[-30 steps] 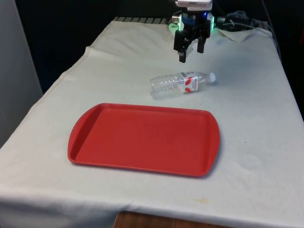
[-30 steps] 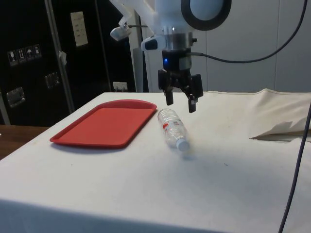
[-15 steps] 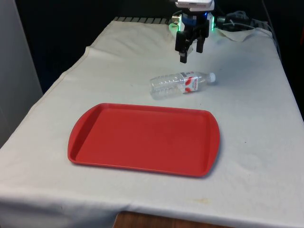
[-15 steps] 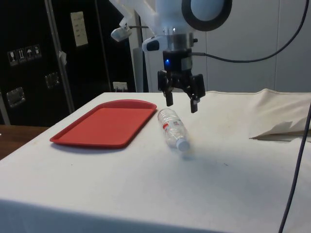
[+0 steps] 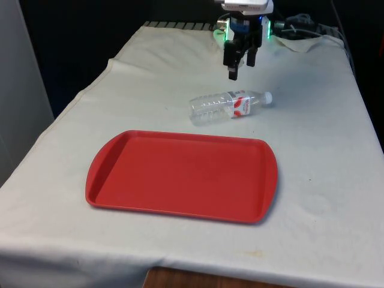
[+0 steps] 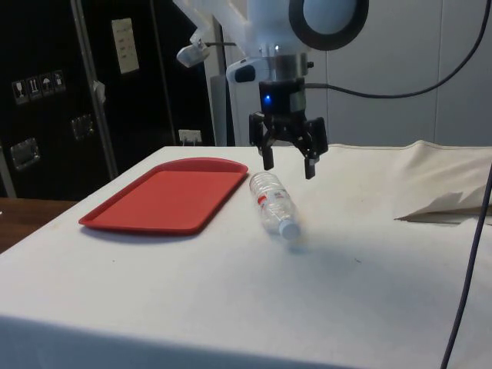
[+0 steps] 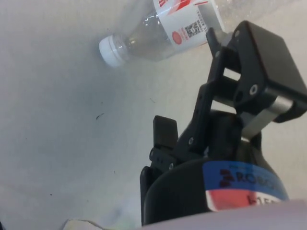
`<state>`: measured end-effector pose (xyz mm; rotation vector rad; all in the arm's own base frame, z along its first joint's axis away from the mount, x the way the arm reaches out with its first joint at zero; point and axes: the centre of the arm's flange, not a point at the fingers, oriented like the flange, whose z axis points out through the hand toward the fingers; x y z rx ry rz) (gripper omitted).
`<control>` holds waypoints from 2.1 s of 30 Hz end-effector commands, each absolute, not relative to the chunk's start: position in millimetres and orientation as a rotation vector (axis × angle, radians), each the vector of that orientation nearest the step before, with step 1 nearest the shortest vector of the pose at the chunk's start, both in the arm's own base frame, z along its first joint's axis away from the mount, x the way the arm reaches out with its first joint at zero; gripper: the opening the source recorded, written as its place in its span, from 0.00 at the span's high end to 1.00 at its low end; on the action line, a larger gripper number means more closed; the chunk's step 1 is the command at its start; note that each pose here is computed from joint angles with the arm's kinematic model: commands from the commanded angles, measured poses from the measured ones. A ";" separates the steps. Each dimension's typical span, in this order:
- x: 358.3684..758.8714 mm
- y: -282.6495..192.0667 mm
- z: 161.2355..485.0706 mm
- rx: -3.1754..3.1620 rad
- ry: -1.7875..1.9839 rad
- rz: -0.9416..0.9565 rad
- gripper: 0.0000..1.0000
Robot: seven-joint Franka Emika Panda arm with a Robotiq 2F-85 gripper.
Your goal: Place the bottle upright on the tray.
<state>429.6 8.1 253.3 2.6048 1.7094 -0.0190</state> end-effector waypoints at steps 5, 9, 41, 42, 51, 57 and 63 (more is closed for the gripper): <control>429.2 9.1 252.1 2.572 1.749 -0.003 0.00; 428.5 8.1 252.0 2.565 1.771 -0.023 0.00; 427.9 9.1 247.5 2.406 1.972 -0.012 0.00; 427.5 9.0 247.1 2.402 1.979 -0.014 0.00; 426.9 9.0 245.2 2.362 2.027 -0.016 0.00; 427.0 9.4 243.6 2.335 2.057 -0.017 0.00; 427.5 9.7 241.6 2.308 2.087 -0.016 0.00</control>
